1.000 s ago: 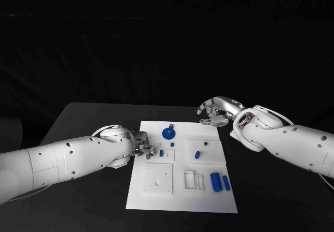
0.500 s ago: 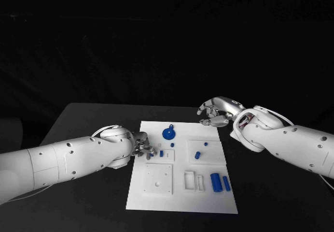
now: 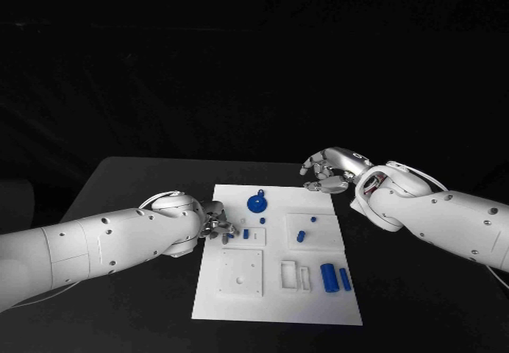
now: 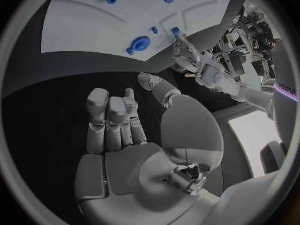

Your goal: Assemble the parts on the task board

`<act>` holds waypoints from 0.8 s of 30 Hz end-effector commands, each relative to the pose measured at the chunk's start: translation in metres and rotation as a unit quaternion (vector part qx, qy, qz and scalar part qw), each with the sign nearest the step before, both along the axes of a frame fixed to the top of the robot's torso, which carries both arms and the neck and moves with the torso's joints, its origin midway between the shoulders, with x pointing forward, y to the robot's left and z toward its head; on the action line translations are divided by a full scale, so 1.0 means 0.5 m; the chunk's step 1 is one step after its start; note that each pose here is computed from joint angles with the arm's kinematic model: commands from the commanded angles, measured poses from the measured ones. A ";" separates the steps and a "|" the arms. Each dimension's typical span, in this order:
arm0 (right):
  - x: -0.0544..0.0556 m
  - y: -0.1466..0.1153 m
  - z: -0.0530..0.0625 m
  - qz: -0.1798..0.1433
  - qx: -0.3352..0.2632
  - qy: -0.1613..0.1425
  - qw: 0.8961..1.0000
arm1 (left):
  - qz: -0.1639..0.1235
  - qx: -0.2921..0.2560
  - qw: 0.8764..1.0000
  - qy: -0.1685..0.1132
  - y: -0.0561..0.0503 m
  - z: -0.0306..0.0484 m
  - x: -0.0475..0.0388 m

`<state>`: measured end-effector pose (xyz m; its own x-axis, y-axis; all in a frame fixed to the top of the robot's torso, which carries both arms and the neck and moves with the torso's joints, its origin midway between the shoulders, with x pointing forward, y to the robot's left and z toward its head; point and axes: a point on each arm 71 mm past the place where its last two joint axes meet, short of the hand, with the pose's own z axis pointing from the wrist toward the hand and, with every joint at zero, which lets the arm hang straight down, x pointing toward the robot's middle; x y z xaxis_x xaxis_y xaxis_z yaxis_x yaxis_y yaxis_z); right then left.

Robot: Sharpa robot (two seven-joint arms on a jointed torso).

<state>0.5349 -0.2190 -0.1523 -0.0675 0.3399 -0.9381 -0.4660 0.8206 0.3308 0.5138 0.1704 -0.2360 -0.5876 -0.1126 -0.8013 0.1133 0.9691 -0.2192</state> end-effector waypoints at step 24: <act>-0.001 0.004 -0.002 0.005 -0.006 0.003 1.000 | -0.002 -0.003 1.000 0.001 -0.010 0.000 0.000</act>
